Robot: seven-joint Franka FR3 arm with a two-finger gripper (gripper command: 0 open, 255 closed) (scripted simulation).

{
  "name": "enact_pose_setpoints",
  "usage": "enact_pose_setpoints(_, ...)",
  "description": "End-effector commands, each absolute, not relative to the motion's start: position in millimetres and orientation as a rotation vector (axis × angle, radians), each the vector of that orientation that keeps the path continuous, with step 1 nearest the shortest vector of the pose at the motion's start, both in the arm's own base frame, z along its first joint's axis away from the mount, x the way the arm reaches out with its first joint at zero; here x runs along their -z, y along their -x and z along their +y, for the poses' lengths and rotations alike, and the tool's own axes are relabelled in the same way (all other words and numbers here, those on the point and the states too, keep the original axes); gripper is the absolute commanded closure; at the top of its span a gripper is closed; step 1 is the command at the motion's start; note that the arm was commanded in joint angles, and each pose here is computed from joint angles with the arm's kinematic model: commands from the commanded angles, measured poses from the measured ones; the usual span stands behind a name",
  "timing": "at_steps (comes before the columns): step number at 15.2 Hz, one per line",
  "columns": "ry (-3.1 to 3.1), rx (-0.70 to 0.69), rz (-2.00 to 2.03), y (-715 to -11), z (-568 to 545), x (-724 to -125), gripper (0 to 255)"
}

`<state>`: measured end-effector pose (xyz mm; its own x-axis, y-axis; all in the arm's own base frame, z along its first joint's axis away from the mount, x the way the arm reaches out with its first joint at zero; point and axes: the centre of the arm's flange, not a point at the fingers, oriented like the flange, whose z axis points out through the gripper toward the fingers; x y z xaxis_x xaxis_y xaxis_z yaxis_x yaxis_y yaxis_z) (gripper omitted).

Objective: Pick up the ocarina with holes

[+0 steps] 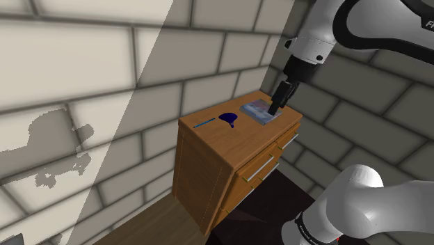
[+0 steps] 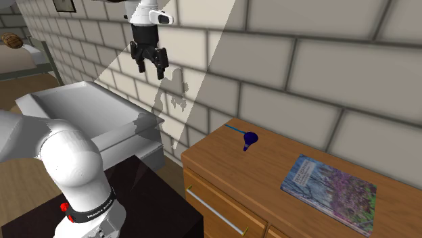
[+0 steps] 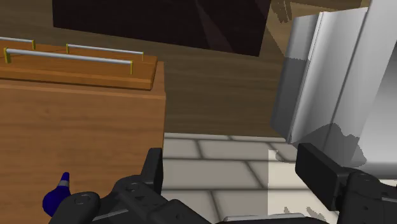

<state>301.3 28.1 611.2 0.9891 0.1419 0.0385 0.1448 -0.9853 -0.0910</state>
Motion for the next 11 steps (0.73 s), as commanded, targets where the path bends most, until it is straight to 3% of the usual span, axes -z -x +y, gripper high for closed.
enact_pose_setpoints(1, 3.04, 0.049, -0.22, -301, 28, -611, 0)
enact_pose_setpoints(11, 3.035, 0.059, -0.163, -389, -36, -536, 0)
